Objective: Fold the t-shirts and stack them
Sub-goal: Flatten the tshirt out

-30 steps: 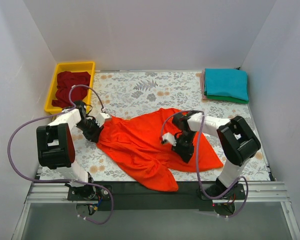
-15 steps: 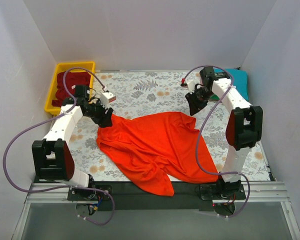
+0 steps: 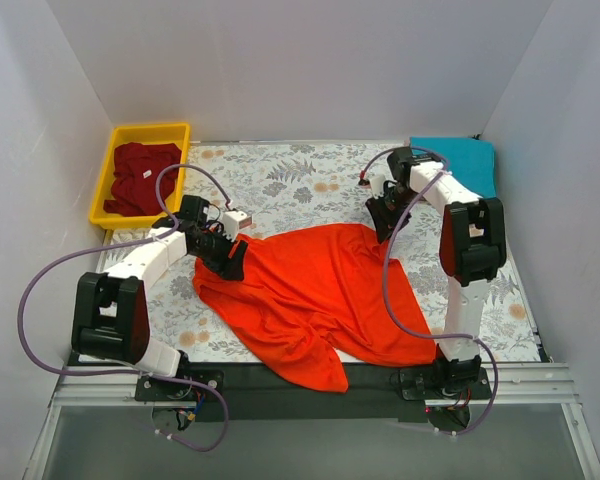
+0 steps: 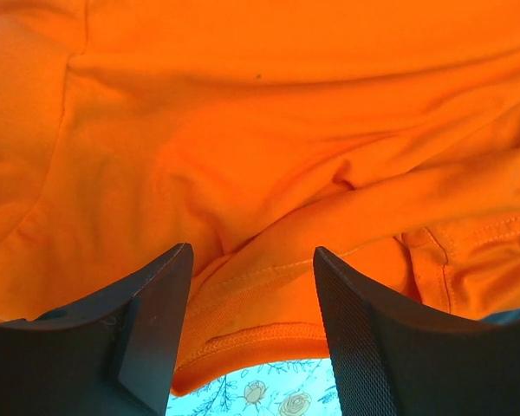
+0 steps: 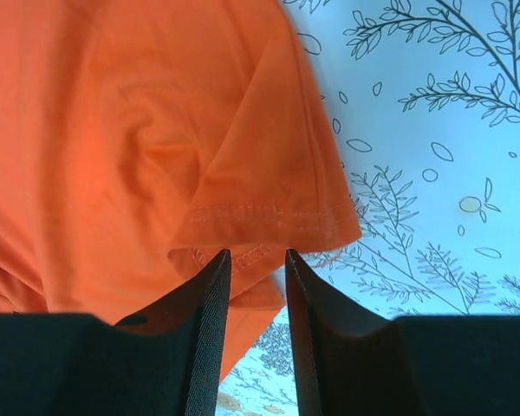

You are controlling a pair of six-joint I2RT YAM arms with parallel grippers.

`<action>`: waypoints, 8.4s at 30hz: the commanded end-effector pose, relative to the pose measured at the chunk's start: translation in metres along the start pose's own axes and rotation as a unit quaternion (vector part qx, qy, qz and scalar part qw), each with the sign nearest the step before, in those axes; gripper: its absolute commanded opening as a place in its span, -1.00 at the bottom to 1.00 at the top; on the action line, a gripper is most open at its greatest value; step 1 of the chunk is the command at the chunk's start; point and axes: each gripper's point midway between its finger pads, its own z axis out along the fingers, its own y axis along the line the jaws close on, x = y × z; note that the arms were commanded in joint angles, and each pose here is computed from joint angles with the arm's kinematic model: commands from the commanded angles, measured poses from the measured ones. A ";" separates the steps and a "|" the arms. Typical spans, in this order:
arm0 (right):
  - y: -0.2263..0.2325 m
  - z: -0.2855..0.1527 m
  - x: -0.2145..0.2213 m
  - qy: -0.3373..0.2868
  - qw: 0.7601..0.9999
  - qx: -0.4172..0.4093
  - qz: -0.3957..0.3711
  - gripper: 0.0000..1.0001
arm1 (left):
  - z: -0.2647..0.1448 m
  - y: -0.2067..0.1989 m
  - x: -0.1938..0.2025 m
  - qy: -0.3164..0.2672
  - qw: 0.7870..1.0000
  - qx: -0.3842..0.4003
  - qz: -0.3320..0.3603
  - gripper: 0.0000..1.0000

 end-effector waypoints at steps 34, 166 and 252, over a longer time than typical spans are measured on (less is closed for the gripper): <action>-0.054 -0.023 -0.037 -0.068 0.997 0.028 0.024 -0.04 | 0.043 0.037 0.035 0.068 0.995 -0.063 -0.043 -0.25; -0.031 -0.014 0.041 0.004 0.994 0.025 -0.109 -0.97 | -0.062 0.051 -0.046 -0.089 0.992 -0.034 -0.082 -0.05; -0.032 -0.002 0.035 0.011 0.996 0.009 -0.090 -0.97 | 0.103 -0.103 -0.062 0.067 0.975 -0.080 0.194 -0.38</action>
